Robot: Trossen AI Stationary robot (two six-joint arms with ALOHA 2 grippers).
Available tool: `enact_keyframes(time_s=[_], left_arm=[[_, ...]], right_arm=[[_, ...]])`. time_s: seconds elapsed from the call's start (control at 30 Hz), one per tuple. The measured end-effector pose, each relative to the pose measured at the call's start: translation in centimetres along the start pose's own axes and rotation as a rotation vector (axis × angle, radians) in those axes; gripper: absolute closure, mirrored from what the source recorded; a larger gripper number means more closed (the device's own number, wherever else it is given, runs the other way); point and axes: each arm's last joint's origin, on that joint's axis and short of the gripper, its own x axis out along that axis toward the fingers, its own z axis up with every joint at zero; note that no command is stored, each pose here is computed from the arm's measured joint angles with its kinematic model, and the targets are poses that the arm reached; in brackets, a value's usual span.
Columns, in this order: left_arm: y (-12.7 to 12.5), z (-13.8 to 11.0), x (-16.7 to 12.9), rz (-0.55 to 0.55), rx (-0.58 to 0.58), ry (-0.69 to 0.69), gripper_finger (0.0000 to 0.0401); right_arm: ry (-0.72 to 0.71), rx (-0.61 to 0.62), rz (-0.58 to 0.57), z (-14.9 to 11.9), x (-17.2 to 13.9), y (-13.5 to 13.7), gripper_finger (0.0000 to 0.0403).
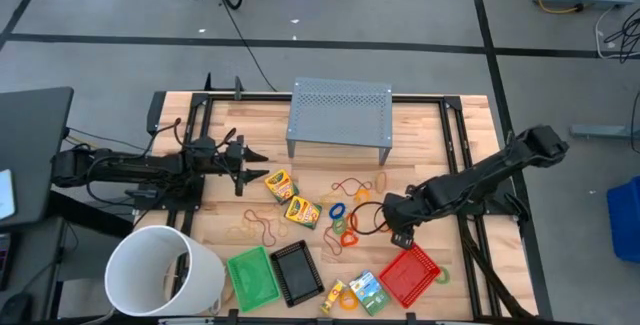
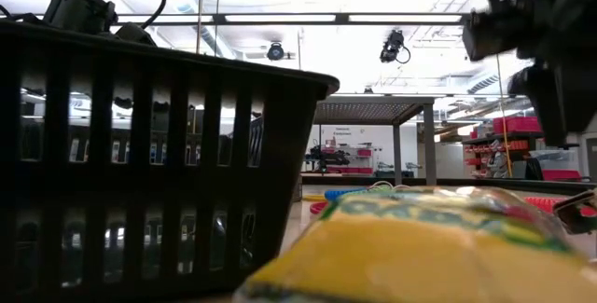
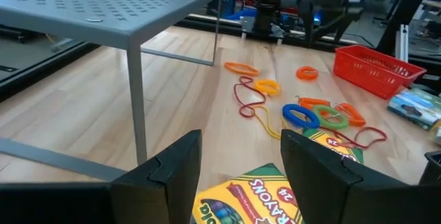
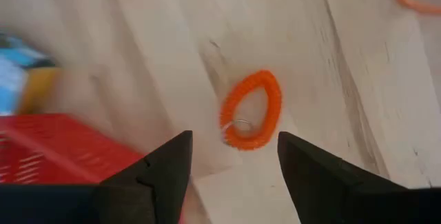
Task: Pick & Place Office Desk Supplies
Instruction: Put the orange spring keychain into the red bin
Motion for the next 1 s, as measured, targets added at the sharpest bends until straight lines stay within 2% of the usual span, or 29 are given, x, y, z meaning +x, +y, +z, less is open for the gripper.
enact_keyframes(time_s=[0.43, 0.6, 0.8, 1.0], left_arm=[[0.0, 0.0, 0.0, 0.004, -0.001, -0.002, 0.0198], [0.0, 0.0, 0.0, 0.004, -0.001, -0.002, 0.0198], [0.0, 0.0, 0.0, 0.004, 0.0, -0.003, 0.0198], [0.0, 0.0, 0.0, 0.005, 0.003, -0.003, 0.0198]], right_arm=[[0.106, -0.066, -0.145, 0.8, 4.4, -0.3, 0.0182], [0.098, -0.092, -0.159, 1.1, 5.4, -0.1, 0.0199], [0.083, -0.111, -0.15, 1.4, 5.8, 0.1, 0.0263], [0.083, -0.115, -0.159, 1.4, 5.8, 0.0, 0.0382]])
